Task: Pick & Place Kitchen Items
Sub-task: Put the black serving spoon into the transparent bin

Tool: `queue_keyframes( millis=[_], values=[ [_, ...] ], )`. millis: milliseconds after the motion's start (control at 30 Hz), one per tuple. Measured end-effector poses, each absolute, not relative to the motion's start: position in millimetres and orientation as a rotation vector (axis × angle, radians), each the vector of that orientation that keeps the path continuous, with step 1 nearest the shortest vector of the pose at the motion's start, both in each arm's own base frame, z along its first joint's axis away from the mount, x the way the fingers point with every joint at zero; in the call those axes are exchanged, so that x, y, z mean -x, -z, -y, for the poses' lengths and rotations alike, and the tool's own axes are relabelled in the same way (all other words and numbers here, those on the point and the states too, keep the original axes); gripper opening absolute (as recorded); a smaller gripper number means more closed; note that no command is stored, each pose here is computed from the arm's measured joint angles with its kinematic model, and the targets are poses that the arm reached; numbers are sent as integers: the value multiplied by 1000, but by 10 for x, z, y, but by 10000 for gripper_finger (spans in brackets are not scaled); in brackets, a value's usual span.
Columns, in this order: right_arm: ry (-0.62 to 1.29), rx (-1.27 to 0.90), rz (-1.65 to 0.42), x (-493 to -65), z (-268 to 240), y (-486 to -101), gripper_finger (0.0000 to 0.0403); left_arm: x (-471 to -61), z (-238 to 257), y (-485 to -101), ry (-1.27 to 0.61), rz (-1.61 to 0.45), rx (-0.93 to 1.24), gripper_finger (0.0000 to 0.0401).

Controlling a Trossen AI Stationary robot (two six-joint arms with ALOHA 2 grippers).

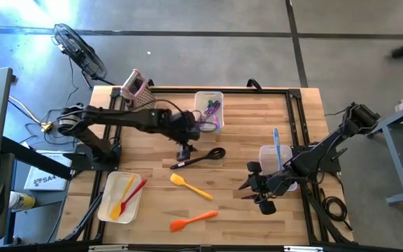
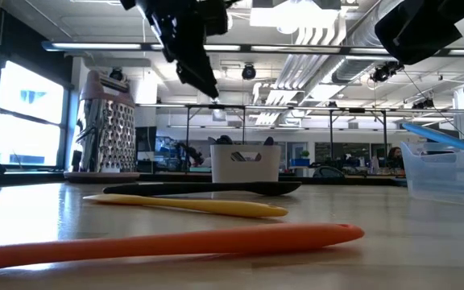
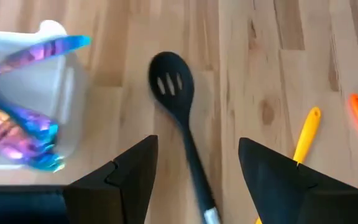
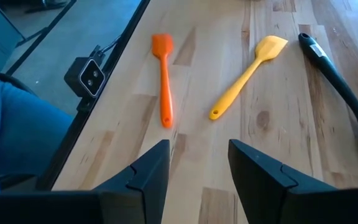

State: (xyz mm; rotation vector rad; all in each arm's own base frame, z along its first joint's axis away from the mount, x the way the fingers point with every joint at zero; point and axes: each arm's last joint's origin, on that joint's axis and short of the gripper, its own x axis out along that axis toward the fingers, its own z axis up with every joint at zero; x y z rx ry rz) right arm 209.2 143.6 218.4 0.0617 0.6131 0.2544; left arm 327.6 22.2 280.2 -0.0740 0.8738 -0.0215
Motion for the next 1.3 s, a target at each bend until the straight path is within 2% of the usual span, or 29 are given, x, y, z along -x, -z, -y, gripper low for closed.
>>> queue_keyframes(
  millis=[300,633,1033,1300],
  values=[
    [-255,-70,-604,-2097,-1439,-2192,157,-3532,-225,-2283,10,-1030,121,221],
    [-255,-73,-612,-2089,-1446,-2186,157,-3677,-198,-1937,122,-1102,198,221],
    [-265,-77,-633,-2142,-1490,-2097,157,-3767,-217,-1533,61,-1210,205,221],
    [-276,-96,-630,-2145,-1497,-2105,157,-3802,-234,-1320,-72,-1264,224,215]
  ],
)
